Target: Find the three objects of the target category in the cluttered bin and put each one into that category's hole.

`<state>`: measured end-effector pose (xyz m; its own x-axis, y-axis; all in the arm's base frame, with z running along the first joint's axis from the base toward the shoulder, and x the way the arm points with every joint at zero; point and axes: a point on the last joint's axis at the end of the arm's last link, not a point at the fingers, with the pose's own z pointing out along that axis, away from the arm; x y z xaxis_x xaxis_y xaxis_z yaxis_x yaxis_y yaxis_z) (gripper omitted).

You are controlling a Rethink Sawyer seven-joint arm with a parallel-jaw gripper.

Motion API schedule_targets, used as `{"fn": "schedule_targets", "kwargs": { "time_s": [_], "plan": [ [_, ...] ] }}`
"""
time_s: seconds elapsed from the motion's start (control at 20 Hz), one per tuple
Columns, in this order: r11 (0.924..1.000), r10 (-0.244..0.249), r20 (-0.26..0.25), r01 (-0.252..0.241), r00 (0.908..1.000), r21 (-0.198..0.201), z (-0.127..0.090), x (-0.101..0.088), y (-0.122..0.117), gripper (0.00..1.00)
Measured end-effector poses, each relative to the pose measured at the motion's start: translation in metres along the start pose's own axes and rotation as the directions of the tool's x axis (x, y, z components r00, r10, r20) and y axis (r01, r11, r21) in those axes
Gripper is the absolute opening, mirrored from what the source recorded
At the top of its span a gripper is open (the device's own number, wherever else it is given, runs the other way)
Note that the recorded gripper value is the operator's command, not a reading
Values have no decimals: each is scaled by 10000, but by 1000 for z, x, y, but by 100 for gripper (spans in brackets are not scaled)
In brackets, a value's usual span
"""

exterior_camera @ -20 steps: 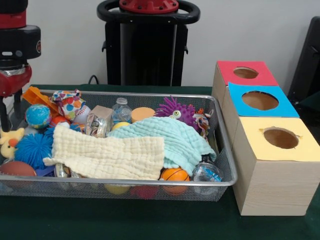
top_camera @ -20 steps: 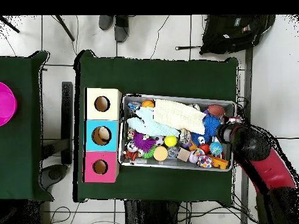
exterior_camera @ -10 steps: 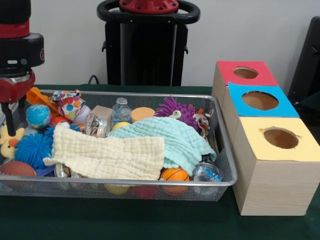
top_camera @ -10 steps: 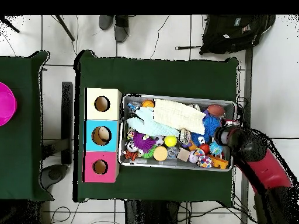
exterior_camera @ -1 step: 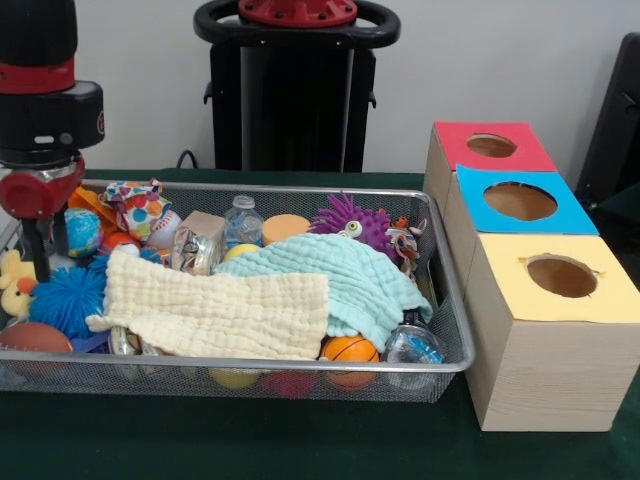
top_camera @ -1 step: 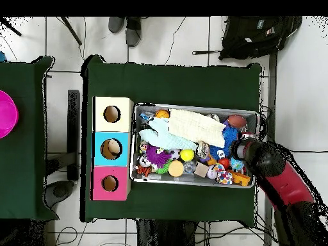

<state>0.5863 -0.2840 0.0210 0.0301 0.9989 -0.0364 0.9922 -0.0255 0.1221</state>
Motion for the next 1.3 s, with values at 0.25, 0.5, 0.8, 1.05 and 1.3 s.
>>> {"fn": "schedule_targets", "kwargs": {
  "time_s": [0.25, 0.5, 0.8, 1.05, 1.3],
  "plan": [
    [9999, -107, -69, 108, 9999, 63, 5, 8, 0, 100],
    [9999, -107, -76, 108, 9999, 73, 6, 8, 0, 100],
    [9999, -91, -74, 91, 9999, 73, 7, 7, 0, 100],
    [10000, -55, -67, 56, 10000, 75, 7, 5, -1, 100],
    [9999, -62, -21, 62, 10000, 99, 7, -2, -5, 100]
  ]
}}
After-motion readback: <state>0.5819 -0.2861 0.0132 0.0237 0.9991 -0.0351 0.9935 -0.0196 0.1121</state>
